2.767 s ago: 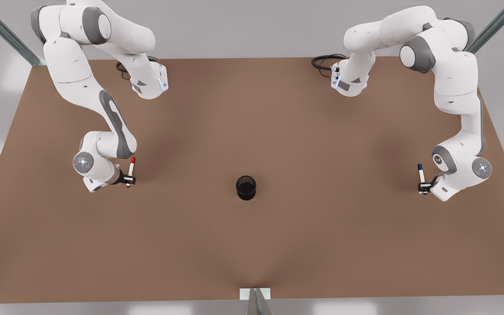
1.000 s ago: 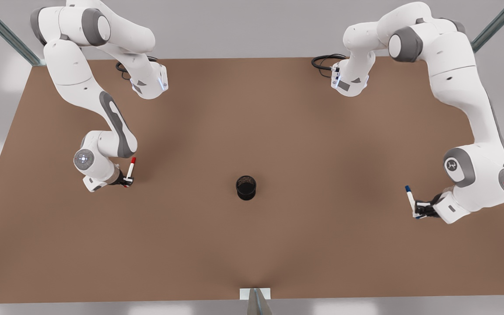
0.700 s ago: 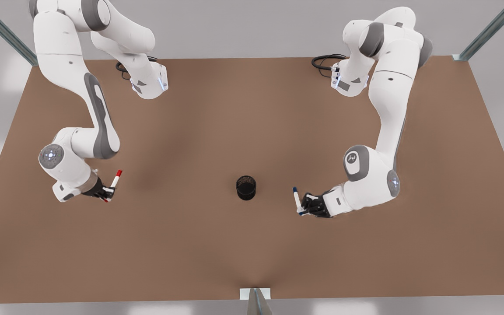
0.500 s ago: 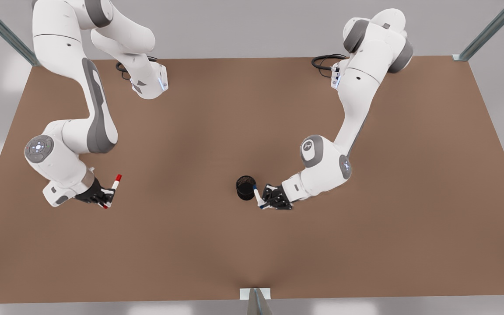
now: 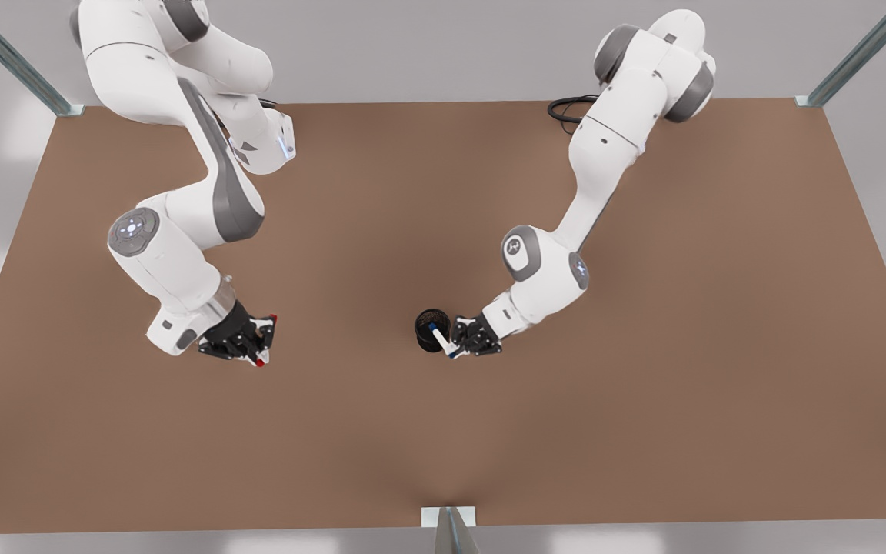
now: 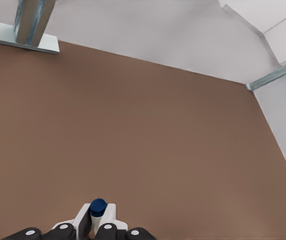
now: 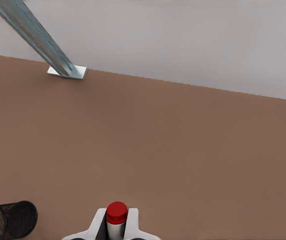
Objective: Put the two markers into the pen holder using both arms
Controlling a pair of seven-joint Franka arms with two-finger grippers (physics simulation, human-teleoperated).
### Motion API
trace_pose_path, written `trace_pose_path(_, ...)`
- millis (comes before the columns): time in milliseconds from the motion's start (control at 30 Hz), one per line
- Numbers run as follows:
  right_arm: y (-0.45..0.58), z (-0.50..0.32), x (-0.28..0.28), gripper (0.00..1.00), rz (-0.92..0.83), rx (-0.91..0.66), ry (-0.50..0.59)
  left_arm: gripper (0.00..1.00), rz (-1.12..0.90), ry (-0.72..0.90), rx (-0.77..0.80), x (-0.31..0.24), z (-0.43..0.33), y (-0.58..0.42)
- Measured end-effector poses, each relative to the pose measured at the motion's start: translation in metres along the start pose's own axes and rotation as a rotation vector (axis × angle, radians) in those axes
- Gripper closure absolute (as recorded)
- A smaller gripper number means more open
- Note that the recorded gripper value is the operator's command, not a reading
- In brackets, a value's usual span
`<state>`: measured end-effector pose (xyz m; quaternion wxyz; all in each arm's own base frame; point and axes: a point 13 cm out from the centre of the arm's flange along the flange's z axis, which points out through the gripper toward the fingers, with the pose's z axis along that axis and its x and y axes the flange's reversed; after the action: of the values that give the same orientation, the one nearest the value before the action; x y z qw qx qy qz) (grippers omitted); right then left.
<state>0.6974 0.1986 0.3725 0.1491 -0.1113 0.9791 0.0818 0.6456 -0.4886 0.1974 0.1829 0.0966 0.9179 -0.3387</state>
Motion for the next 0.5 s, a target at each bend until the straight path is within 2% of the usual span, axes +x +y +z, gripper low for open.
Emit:
trace_pose_path(200,0.046,0.019,-0.011,0.79,-0.039,-0.049,-0.05,0.79,0.234,0.001,-0.143,0.024,0.014,-0.019)
trace_pose_path(233,0.05,0.019,-0.013,0.79,-0.041,-0.053,-0.059,0.61,0.251,0.003,-0.145,0.028,0.017,-0.024)
trace_pose_path(267,0.057,0.02,-0.014,0.79,-0.047,-0.057,-0.066,0.0,0.267,0.007,-0.143,0.033,0.02,-0.031)
trace_pose_path(400,0.081,0.018,-0.02,0.79,-0.06,-0.073,-0.101,0.0,0.275,-0.001,-0.151,0.028,0.015,-0.026)
trace_pose_path(500,0.103,0.017,-0.021,0.79,-0.069,-0.087,-0.118,0.0,0.205,-0.033,-0.168,-0.024,-0.032,0.032)
